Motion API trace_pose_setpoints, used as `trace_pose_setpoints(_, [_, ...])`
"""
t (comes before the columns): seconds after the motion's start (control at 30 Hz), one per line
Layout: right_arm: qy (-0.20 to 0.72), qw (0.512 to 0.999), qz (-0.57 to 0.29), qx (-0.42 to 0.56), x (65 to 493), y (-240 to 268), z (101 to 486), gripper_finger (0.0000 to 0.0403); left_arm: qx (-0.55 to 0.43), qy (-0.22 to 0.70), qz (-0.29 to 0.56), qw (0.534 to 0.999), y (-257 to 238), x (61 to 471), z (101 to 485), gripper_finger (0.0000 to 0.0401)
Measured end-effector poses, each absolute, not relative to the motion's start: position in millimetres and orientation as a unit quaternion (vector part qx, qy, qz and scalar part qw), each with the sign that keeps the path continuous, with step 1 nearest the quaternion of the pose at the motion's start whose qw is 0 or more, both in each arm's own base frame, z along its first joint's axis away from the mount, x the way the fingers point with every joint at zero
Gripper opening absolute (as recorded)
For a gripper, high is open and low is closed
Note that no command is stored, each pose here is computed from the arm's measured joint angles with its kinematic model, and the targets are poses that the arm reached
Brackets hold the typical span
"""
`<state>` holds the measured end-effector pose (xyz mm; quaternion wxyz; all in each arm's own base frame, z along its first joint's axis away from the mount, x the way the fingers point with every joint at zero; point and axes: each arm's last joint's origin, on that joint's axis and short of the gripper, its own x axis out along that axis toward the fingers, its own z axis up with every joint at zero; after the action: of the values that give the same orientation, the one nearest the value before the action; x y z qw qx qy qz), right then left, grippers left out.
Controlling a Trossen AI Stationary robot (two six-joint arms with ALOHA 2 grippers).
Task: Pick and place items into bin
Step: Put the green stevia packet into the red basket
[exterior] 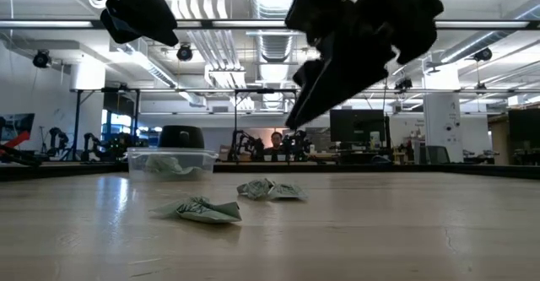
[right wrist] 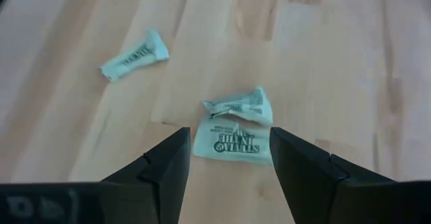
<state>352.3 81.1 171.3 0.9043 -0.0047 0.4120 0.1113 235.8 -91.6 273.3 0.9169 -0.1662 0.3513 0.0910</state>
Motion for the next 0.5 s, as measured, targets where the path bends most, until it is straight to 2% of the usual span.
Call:
trace_pose_setpoints(0.3, [0.447, 0.890, 0.082, 0.027, 365.0, 74.3, 140.4, 0.0194, -0.165, 0.353, 0.089, 0.917, -92.9, 235.2, 272.4, 0.0118])
trace_pose_setpoints(0.5, [0.440, 0.894, 0.067, 0.051, 368.7, 71.3, 138.0, 0.0194, -0.168, 0.353, 0.090, 0.916, -92.8, 235.1, 271.2, 0.0118])
